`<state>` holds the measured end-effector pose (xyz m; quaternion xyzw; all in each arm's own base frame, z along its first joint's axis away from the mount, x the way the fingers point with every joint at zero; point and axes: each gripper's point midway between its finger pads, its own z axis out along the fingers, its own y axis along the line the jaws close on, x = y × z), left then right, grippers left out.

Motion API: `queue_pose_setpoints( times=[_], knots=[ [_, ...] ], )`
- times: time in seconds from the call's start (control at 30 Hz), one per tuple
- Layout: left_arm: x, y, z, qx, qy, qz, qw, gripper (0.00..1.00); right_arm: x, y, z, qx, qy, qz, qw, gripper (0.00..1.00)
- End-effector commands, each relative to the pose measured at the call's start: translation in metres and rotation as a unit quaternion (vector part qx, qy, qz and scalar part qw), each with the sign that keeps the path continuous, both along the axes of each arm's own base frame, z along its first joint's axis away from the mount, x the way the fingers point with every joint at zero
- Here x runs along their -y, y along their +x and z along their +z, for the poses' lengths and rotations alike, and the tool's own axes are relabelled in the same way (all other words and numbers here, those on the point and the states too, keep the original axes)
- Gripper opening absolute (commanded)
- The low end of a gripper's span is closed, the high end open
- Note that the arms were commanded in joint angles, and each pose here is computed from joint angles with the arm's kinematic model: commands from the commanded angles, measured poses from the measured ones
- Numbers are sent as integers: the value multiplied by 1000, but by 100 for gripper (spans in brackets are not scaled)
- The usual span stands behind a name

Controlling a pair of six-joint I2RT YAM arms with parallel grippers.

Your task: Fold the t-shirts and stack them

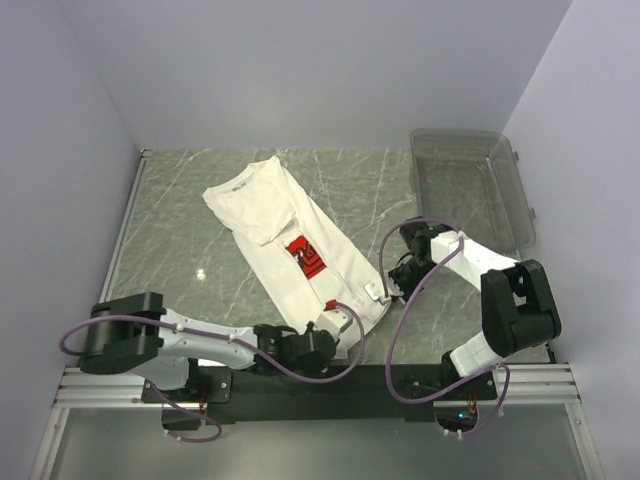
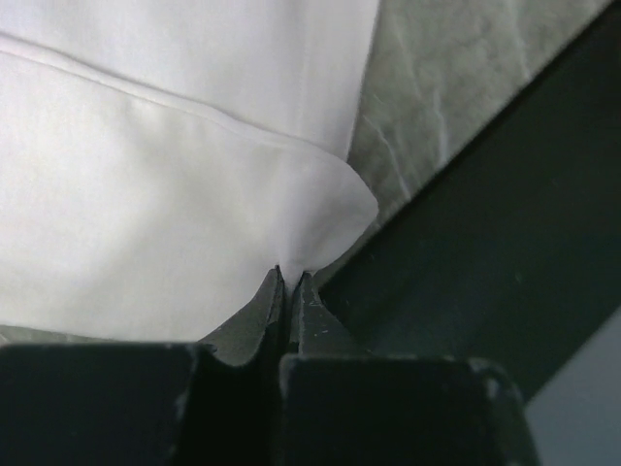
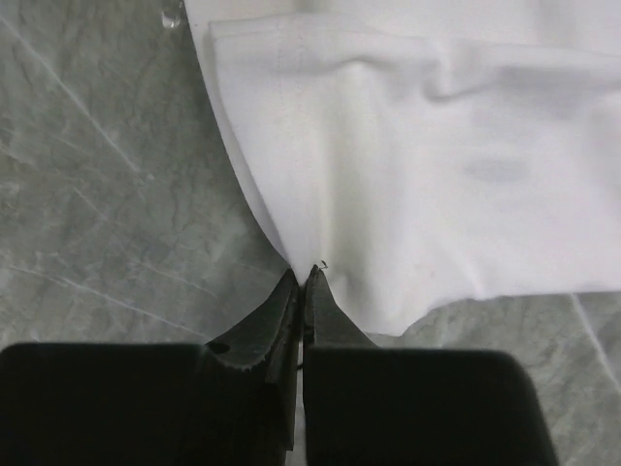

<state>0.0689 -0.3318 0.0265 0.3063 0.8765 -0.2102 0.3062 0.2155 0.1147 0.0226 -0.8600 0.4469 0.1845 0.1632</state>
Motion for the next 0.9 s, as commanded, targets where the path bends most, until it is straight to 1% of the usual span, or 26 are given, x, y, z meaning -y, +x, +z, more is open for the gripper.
queue_pose_setpoints(
  times=[0.0,0.03,0.07,0.1,0.13,0.17,0.2,0.23,0.27,0.3,0.33,0.37,0.43,0.47,0.5,0.53,0.57,0.6,0.63,0.67,0.7,0.73,0.77,0.8,0.87],
  knots=[
    [10,-18,27,-43,-67,-55,995,0,-17,3,35,-13,55,7,998,0],
    [11,-16,32,-45,-86,-56,994,0,-19,-4,40,-31,57,9,998,0],
    [8,-5,37,-47,-96,-43,993,0,-27,3,51,-32,76,3,997,0],
    [8,-3,51,-52,-121,-47,990,0,-29,5,56,-37,79,2,996,0],
    [4,2,54,-52,-129,-42,989,0,-30,-1,57,-61,77,5,995,0],
    [-1,18,61,-50,-142,-22,988,0,-34,8,67,-58,81,-2,995,0],
    [-3,25,73,-45,-161,-20,986,0,-37,11,70,-64,83,-6,994,0],
    [-6,29,78,-49,-169,-21,984,0,-37,9,69,-87,72,-10,994,0],
    [-12,46,87,-44,-183,-2,982,0,-45,17,79,-84,69,-15,994,0],
    [-16,54,91,-34,-184,3,982,0,-46,17,81,-97,61,-20,993,0],
    [-17,58,95,-39,-191,1,981,0,-50,20,79,-111,55,-25,992,0],
    [-25,75,98,-35,-194,20,980,0,-59,29,89,-109,56,-35,992,0],
    [-30,88,103,-31,-197,25,980,0,-71,38,87,-128,50,-52,989,0],
    [-37,101,102,-32,-199,41,979,0,-82,48,97,-124,54,-68,988,0],
    [-41,108,101,-31,-196,43,979,0,-91,58,98,-119,60,-77,988,0],
    [-47,113,99,-34,-189,54,980,0,-99,65,92,-130,56,-90,986,0],
    [-56,127,96,-34,-185,76,979,0,-109,80,101,-125,60,-117,983,0],
    [-63,134,94,-34,-179,86,979,0,-118,86,102,-124,58,-125,983,0],
    [-75,149,93,-29,-177,115,977,0,-130,107,102,-109,64,-136,983,0],
    [-83,157,91,-28,-171,131,976,0,-136,114,102,-118,62,-162,978,0],
    [-90,165,90,-25,-167,144,975,0,-144,125,103,-112,68,-174,976,0],
    [-98,173,89,-23,-166,159,973,0,-150,135,92,-120,64,-189,972,0],
    [-111,187,88,-19,-166,185,968,0,-155,150,100,-111,70,-215,968,0],
    [-118,196,89,-14,-165,196,967,0,-162,162,90,-109,70,-226,965,0],
    [-136,217,84,-11,-154,223,962,0,-170,182,92,-97,75,-263,957,0]
  ],
)
